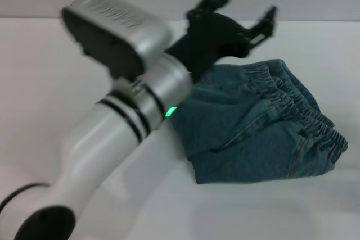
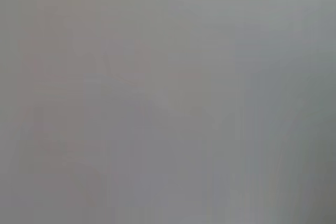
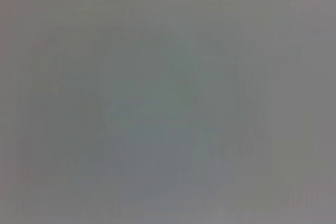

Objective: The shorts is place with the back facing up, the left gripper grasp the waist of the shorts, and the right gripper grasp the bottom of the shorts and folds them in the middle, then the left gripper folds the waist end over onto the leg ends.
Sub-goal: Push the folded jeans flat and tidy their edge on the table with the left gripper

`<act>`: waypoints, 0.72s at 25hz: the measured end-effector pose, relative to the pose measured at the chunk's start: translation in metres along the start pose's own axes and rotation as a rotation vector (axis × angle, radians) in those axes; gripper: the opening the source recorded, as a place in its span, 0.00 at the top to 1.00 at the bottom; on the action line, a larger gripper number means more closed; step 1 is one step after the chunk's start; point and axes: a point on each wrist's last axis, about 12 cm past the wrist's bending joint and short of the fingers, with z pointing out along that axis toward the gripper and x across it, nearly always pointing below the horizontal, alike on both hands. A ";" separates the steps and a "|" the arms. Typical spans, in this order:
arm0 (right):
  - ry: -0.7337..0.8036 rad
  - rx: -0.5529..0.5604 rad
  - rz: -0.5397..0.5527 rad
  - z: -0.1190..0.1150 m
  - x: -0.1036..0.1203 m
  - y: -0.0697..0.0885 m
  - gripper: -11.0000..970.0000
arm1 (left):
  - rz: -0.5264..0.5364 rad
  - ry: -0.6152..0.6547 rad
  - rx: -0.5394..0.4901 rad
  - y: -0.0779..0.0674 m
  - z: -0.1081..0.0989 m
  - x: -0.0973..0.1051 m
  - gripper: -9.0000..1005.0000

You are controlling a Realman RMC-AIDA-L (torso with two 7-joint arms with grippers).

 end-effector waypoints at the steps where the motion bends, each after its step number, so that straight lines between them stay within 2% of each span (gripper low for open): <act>1: -0.005 0.009 0.006 -0.005 0.001 0.000 0.99 | -0.002 -0.019 -0.025 0.004 -0.004 0.003 0.26; 6: 0.014 0.036 0.014 -0.017 0.006 -0.002 0.99 | -0.007 -0.068 -0.138 0.023 -0.031 0.033 0.16; 10: 0.042 0.067 0.025 -0.028 0.013 -0.005 0.99 | -0.003 -0.083 -0.144 0.022 -0.053 0.060 0.26; 13: 0.054 0.081 0.027 -0.033 0.015 -0.007 0.99 | 0.036 -0.049 -0.086 0.011 -0.065 0.077 0.33; 16: 0.061 0.086 0.028 -0.035 0.017 -0.008 0.99 | 0.065 -0.013 -0.053 0.007 -0.071 0.087 0.46; 18: 0.072 0.089 0.032 -0.038 0.019 -0.008 0.99 | 0.084 0.051 -0.016 0.005 -0.080 0.107 0.54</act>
